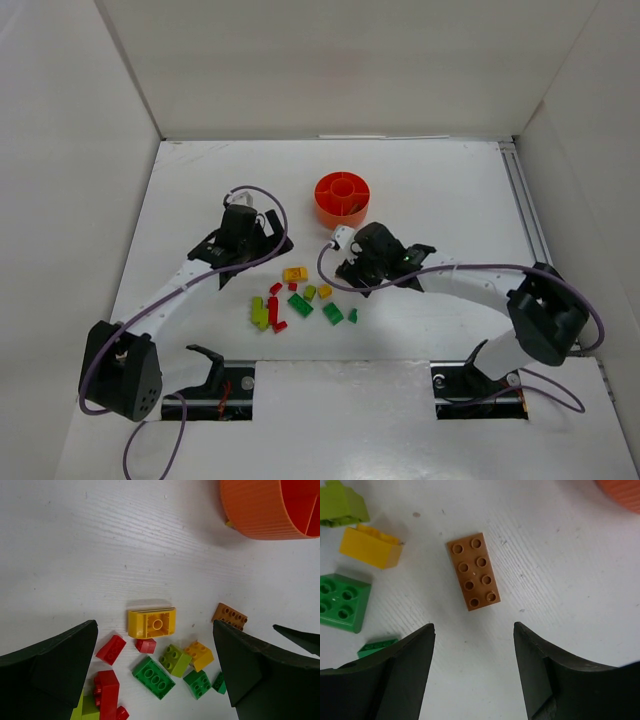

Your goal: Sort the legos into containers by color

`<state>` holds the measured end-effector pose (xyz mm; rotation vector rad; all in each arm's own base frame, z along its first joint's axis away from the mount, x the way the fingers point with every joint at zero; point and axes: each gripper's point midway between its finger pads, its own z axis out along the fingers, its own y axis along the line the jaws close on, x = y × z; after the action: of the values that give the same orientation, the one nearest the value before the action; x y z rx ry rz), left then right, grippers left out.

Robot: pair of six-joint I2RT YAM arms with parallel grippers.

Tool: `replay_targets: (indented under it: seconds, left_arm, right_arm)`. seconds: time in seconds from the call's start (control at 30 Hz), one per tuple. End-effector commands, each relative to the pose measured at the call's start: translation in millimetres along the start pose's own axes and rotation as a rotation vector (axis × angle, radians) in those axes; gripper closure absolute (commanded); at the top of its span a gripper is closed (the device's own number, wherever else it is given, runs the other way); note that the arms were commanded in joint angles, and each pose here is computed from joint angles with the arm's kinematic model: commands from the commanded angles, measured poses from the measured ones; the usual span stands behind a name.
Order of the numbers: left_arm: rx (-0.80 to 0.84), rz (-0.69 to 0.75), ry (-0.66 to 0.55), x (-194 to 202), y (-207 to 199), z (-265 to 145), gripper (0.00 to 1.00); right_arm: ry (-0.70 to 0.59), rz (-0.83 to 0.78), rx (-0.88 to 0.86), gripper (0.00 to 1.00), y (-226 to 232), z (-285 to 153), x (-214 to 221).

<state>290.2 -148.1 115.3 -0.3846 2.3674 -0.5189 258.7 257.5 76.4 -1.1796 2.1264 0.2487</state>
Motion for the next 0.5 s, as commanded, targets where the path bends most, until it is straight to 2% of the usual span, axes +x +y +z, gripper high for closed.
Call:
replay_targets:
  seconds: [0.0, 0.07, 0.1, 0.47]
  left_arm:
    - [0.027, -0.015, -0.006, 3, -3, -7, 0.01]
    - [0.032, -0.024, 0.003, 7, -2, -8, 0.01]
    - [0.026, -0.024, 0.009, 10, 1, -7, 0.01]
    - [0.003, -0.033, -0.013, 9, 7, -14, 0.01]
  right_arm:
    - [0.035, -0.046, -0.017, 0.30, 2, 6, -8]
    - [0.079, -0.058, -0.016, 0.30, 1, 18, 1]
    - [0.056, -0.067, -0.019, 0.30, 4, 21, -10]
    - [0.097, -0.090, -0.017, 0.30, 3, 53, -7]
